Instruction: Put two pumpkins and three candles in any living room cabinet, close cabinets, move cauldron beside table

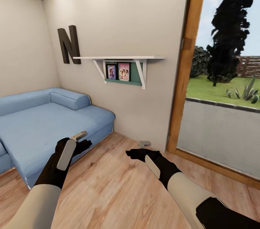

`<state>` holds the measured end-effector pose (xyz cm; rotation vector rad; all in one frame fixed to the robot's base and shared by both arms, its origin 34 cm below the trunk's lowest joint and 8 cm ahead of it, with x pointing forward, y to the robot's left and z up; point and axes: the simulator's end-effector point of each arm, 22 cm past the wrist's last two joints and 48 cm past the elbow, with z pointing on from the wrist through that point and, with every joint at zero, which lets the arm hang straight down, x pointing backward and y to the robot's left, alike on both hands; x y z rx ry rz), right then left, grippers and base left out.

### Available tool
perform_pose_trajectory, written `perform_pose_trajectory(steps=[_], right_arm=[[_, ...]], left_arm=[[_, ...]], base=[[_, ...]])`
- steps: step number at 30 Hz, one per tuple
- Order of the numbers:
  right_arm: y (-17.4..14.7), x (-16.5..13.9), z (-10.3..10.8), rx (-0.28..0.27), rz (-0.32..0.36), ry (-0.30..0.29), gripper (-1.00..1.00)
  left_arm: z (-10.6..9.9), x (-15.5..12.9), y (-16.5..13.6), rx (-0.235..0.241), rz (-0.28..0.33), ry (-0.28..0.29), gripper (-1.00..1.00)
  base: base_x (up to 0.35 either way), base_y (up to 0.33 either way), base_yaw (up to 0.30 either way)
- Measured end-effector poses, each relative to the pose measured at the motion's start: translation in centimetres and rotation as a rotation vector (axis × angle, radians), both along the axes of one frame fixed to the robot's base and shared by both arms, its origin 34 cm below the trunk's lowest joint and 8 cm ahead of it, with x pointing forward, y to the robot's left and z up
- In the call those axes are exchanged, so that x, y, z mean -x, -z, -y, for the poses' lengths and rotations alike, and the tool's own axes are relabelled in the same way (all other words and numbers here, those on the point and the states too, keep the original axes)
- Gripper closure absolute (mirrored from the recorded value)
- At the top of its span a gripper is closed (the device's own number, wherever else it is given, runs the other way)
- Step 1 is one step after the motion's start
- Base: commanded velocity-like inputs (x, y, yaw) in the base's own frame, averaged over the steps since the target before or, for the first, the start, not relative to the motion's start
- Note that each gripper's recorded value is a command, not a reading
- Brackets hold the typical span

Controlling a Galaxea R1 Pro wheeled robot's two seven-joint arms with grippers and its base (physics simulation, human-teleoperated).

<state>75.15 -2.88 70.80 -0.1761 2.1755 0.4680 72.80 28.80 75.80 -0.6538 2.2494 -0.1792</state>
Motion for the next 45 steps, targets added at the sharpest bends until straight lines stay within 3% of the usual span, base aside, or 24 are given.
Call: perform_pose_trajectory(steps=[45], right_arm=[[-0.09, -0.04, -0.04, -0.001, 0.003, -0.001, -1.0]], left_arm=[[0.0, 0.0, 0.0, 0.0, 0.0, 0.0, -1.0]], base=[[0.176, 0.0, 0.0]])
